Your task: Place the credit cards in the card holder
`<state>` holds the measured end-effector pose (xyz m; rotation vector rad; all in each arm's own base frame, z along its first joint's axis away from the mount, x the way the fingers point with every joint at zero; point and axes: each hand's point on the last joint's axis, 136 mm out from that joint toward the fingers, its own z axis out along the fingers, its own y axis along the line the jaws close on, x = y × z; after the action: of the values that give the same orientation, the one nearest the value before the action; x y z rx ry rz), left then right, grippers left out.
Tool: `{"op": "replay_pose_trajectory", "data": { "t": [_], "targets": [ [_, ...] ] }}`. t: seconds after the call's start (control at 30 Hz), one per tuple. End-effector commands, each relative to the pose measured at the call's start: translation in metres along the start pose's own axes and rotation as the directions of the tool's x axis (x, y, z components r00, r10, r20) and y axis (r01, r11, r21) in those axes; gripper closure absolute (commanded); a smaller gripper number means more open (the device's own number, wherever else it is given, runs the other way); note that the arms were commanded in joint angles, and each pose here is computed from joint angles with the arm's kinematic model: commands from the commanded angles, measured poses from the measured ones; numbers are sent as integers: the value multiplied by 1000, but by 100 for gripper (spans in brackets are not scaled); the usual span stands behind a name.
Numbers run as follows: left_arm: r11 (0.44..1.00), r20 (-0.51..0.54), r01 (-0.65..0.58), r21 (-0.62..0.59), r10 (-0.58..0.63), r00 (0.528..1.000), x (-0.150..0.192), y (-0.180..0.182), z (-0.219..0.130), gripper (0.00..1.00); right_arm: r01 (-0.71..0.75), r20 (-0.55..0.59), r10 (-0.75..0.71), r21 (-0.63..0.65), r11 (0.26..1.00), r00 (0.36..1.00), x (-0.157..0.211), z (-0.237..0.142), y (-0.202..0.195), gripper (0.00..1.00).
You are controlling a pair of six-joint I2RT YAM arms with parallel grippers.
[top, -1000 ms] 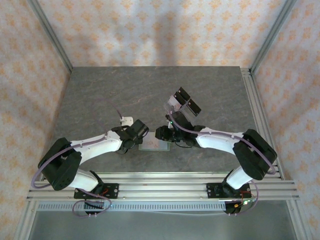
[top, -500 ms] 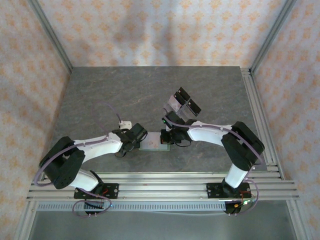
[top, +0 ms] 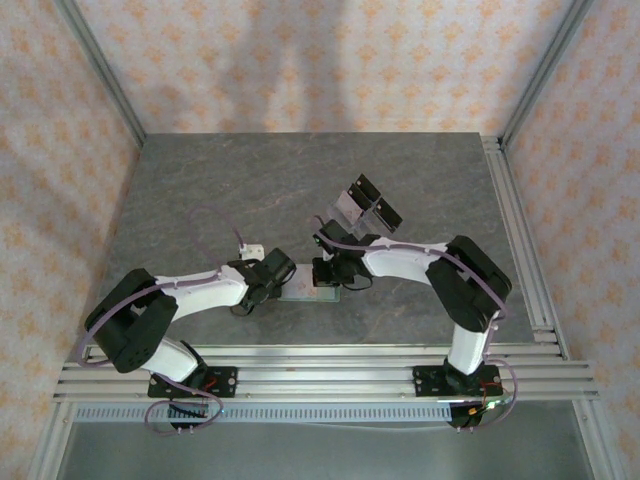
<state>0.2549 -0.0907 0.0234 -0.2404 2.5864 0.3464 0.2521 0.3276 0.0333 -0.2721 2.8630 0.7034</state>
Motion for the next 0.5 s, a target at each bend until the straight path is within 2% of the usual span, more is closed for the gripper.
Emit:
{"op": "replay_pose_trajectory", "data": {
  "t": [0.0,0.47],
  "targets": [
    [1000,-26,8,-11,-8,1000,9,2,9,0,31,-12,-31,3,1000,999,-1,3,8,98],
    [1000,-36,9,-3,-9,999,13,0,12,0,47,-18,-48,-58,997,999,-14,13,38,97]
  ]
}}
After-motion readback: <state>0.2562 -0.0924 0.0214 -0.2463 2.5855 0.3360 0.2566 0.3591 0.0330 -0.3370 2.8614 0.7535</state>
